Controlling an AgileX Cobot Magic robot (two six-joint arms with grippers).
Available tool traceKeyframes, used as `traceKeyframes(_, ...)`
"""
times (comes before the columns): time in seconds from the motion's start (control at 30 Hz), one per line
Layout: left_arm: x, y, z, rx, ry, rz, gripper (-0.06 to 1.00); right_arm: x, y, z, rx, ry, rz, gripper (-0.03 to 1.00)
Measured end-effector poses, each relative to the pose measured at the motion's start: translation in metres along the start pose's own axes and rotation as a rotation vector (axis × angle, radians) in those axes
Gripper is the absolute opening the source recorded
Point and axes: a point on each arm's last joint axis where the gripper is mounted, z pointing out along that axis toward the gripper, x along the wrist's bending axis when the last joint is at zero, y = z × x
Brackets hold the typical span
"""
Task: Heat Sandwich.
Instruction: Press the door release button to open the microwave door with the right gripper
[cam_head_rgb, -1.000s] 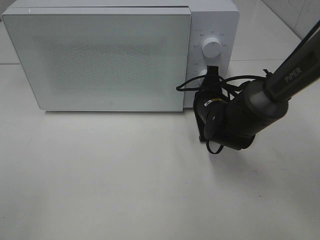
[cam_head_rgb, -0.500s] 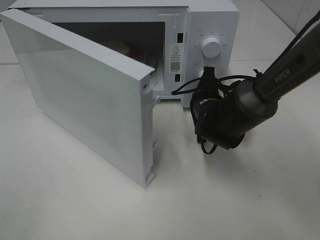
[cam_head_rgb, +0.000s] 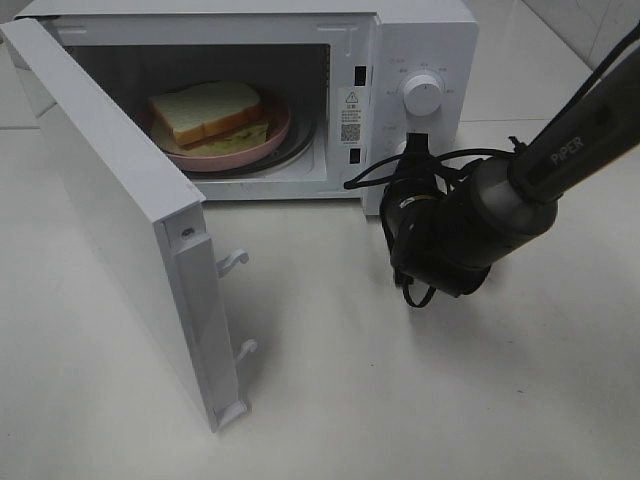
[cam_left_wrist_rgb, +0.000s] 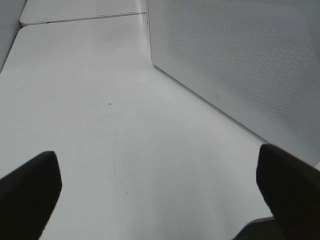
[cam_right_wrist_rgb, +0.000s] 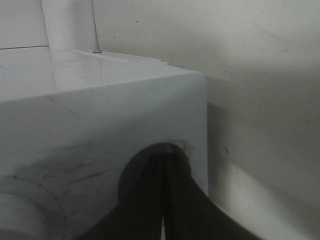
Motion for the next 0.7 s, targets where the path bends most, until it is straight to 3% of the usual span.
traceKeyframes(0.27, 0.0, 0.0, 0.0, 0.0, 0.0, 0.0, 0.99, 0.003, 0.002, -0.001, 0.014, -0.026, 0.006, 0.01)
traceKeyframes(0.7, 0.0, 0.0, 0.0, 0.0, 0.0, 0.0, 0.99, 0.007, 0.013, -0.015, 0.123, -0.069, -0.127, 0.01)
